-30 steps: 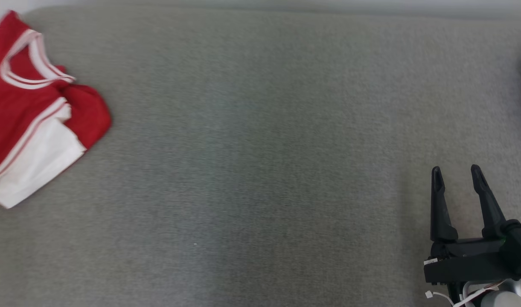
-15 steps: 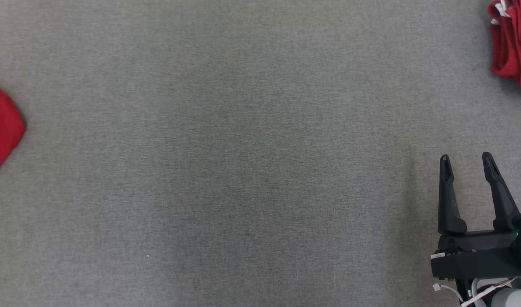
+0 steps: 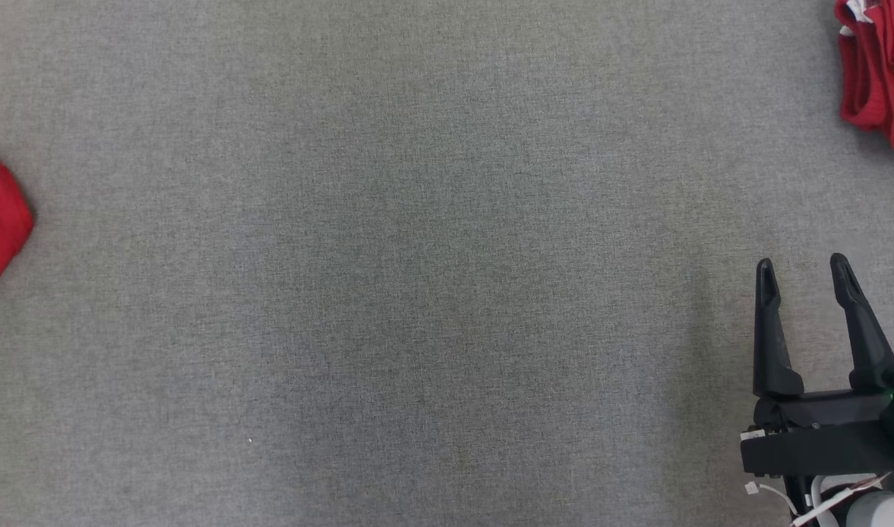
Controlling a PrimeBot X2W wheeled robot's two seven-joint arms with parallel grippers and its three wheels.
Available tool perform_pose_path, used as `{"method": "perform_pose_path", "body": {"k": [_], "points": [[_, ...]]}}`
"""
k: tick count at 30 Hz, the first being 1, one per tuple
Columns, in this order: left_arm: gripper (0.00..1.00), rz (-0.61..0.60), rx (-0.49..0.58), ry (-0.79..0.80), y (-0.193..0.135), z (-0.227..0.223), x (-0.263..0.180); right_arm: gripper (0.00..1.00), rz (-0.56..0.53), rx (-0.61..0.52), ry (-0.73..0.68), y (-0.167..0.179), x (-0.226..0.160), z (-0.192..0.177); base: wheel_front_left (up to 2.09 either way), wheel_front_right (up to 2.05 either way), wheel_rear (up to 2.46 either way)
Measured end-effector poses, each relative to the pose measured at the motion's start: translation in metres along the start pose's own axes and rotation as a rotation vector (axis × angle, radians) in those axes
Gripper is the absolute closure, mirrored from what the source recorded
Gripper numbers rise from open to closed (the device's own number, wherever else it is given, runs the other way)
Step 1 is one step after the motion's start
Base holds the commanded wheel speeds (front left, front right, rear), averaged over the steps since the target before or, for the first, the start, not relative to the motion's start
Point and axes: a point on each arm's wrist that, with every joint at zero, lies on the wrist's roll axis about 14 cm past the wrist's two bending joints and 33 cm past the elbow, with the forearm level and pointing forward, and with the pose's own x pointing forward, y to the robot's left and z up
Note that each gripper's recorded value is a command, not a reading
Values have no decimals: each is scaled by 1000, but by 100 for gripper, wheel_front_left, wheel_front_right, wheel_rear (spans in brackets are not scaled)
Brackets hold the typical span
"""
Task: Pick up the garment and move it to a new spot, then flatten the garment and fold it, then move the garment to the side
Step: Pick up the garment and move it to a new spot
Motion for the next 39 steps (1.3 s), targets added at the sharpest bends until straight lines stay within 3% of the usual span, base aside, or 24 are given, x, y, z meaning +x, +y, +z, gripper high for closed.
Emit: {"method": "perform_pose_path", "body": {"k": [1, 7, 13, 19, 25, 29, 34, 39], "points": [[100, 6, 7, -3, 1, -2, 0, 0, 3, 0, -1, 1, 1, 1, 0, 0, 0], [100, 33, 22, -154, 7, 18, -5, 0, 10, 2, -12, 3, 3, 4, 0, 0, 0], [100, 18, 66, -468, 1, 104, -39, 0, 28, 27, -34, 10, 2, 9, 0, 0, 0], [100, -73, 133, -740, -32, 183, -95, 0, 48, 77, -62, 18, -3, 15, 0, 0, 0], [100, -191, 222, -961, -82, 247, -160, 0, 51, 115, -92, 20, -11, 20, 0, 0, 0], [100, -327, 282, -1107, -136, 280, -214, 0, 35, 144, -111, 16, -21, 23, 0, 0, 0], [100, -548, 360, -1200, -227, 289, -267, 0, 0, 172, -127, 5, -36, 24, 0, 0, 0], [100, -774, 398, -1211, -314, 266, -305, 0, -48, 191, -137, -9, -52, 23, 0, 0, 0]]}}
